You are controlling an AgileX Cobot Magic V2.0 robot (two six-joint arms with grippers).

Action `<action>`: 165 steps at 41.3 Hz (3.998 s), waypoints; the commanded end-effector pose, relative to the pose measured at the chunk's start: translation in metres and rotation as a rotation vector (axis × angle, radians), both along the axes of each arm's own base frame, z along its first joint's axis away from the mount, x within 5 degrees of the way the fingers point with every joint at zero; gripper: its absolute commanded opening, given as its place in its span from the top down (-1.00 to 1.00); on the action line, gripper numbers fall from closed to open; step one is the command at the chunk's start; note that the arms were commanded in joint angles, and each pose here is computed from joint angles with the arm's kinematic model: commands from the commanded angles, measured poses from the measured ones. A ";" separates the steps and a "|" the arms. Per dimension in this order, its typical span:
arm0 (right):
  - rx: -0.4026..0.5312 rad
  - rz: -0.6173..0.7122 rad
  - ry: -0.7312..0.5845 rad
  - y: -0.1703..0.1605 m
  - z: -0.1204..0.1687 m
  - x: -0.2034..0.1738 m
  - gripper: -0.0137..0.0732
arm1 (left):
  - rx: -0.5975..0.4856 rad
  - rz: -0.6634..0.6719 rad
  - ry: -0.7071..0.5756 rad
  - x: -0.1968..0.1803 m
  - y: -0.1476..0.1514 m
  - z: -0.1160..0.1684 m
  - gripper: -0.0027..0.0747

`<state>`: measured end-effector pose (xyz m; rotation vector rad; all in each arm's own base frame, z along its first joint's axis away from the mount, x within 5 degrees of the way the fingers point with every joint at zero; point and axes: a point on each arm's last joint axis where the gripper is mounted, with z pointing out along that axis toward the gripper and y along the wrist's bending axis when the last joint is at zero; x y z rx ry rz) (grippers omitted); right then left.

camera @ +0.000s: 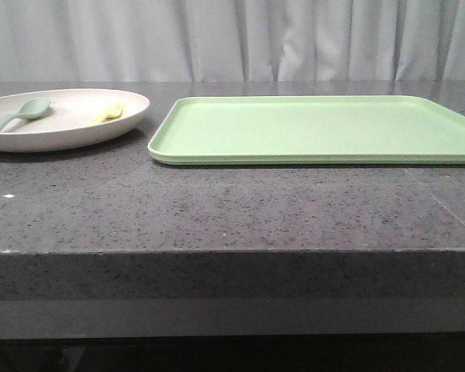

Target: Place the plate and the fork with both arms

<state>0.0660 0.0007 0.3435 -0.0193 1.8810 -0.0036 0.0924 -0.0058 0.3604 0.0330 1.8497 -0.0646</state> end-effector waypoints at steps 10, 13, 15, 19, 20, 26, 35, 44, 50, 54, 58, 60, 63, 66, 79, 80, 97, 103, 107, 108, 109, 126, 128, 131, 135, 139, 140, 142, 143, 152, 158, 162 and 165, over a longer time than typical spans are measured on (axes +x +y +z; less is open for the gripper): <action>-0.012 -0.010 -0.092 -0.001 0.016 0.003 -0.73 | -0.033 0.000 -0.097 0.002 -0.001 0.016 -0.67; -0.012 -0.010 -0.092 -0.001 0.016 0.003 -0.73 | -0.059 -0.005 -0.107 0.003 -0.002 0.017 -0.67; -0.012 -0.010 -0.092 -0.001 0.016 0.003 -0.73 | -0.070 -0.008 -0.104 0.003 -0.002 0.017 -0.67; -0.012 -0.010 -0.092 -0.001 0.016 0.003 -0.73 | -0.061 -0.008 -0.077 0.004 -0.002 0.014 -0.67; -0.012 -0.010 -0.092 -0.001 0.016 0.003 -0.73 | -0.055 -0.007 -0.071 0.004 -0.002 0.015 -0.67; -0.012 -0.010 -0.092 -0.001 0.016 0.003 -0.73 | 0.001 0.000 0.082 0.019 -0.001 0.012 -0.65; -0.012 -0.010 -0.092 -0.001 0.016 0.003 -0.73 | 0.040 0.001 0.352 0.057 0.000 0.006 -0.53; -0.012 -0.010 -0.092 -0.001 0.016 0.003 -0.73 | 0.076 0.006 0.590 0.104 0.001 -0.012 -0.53; -0.012 -0.010 -0.092 -0.001 0.016 0.003 -0.73 | 0.061 0.019 0.674 0.135 0.011 -0.018 -0.53; -0.012 -0.010 -0.092 -0.001 0.016 0.003 -0.73 | 0.004 -0.039 0.700 0.153 0.021 -0.018 -0.53; -0.012 -0.010 -0.092 -0.001 0.016 0.003 -0.73 | -0.109 -0.106 0.692 0.172 0.031 -0.011 -0.53; -0.012 -0.010 -0.092 -0.001 0.016 0.003 -0.73 | -0.138 -0.115 0.685 0.181 0.037 -0.009 -0.53; -0.012 -0.010 -0.092 -0.001 0.016 0.003 -0.73 | -0.158 -0.100 0.681 0.195 0.046 -0.006 -0.53; -0.012 -0.010 -0.092 -0.001 0.016 0.003 -0.73 | -0.156 -0.109 0.693 0.208 0.049 -0.004 -0.53; -0.012 -0.010 -0.092 -0.001 0.016 0.003 -0.73 | -0.150 -0.149 0.729 0.256 0.056 -0.005 -0.23; -0.012 -0.010 -0.092 -0.001 0.016 0.003 -0.73 | -0.148 -0.149 0.732 0.260 0.057 -0.006 -0.16; -0.012 -0.010 -0.093 -0.001 0.016 0.003 -0.73 | -0.081 -0.232 0.823 0.310 0.045 -0.023 -0.06; -0.012 -0.010 -0.093 -0.001 0.016 0.003 -0.73 | 0.012 -0.227 0.852 0.322 0.039 -0.032 -0.03; -0.012 -0.010 -0.093 -0.001 0.016 0.003 -0.73 | 0.024 -0.237 0.857 0.329 0.033 -0.039 0.03; -0.012 -0.010 -0.093 -0.001 0.016 0.003 -0.73 | 0.025 -0.238 0.855 0.332 0.032 -0.041 0.04; -0.012 -0.010 -0.093 -0.001 0.016 0.003 -0.73 | 0.025 -0.239 0.854 0.333 0.032 -0.043 0.05; -0.012 -0.010 -0.093 -0.001 0.016 0.003 -0.73 | 0.021 -0.238 0.878 0.344 0.031 -0.062 0.48; -0.012 -0.010 -0.093 -0.001 0.016 0.003 -0.73 | 0.021 -0.238 0.878 0.344 0.031 -0.062 0.59; -0.012 -0.010 -0.093 -0.001 0.016 0.003 -0.73 | 0.021 -0.238 0.878 0.344 0.031 -0.062 0.74; -0.012 -0.010 -0.093 -0.001 0.016 0.003 -0.73 | 0.021 -0.238 0.878 0.344 0.031 -0.062 0.92; -0.012 -0.010 -0.093 -0.001 0.016 0.003 -0.73 | 0.021 -0.238 0.876 0.344 0.031 -0.062 0.98; -0.012 -0.010 -0.093 -0.001 0.016 0.003 -0.73 | 0.021 -0.238 0.876 0.344 0.031 -0.062 0.98; -0.012 -0.010 -0.093 -0.001 0.016 0.003 -0.73 | 0.021 -0.238 0.876 0.344 0.031 -0.062 0.98; -0.012 -0.010 -0.093 -0.001 0.016 0.003 -0.73 | 0.021 -0.239 0.878 0.344 0.031 -0.062 0.98; -0.012 -0.010 -0.093 -0.001 0.016 0.003 -0.73 | -0.016 -0.274 0.886 0.342 0.028 -0.052 0.98; -0.012 -0.010 -0.093 -0.001 0.016 0.003 -0.73 | -0.047 -0.284 0.848 0.343 0.025 -0.042 0.98; -0.012 -0.010 -0.093 -0.001 0.016 0.003 -0.73 | -0.057 -0.289 0.829 0.344 0.024 -0.037 0.98; -0.012 -0.010 -0.093 -0.001 0.016 0.003 -0.73 | -0.074 -0.291 0.821 0.344 0.023 -0.035 0.98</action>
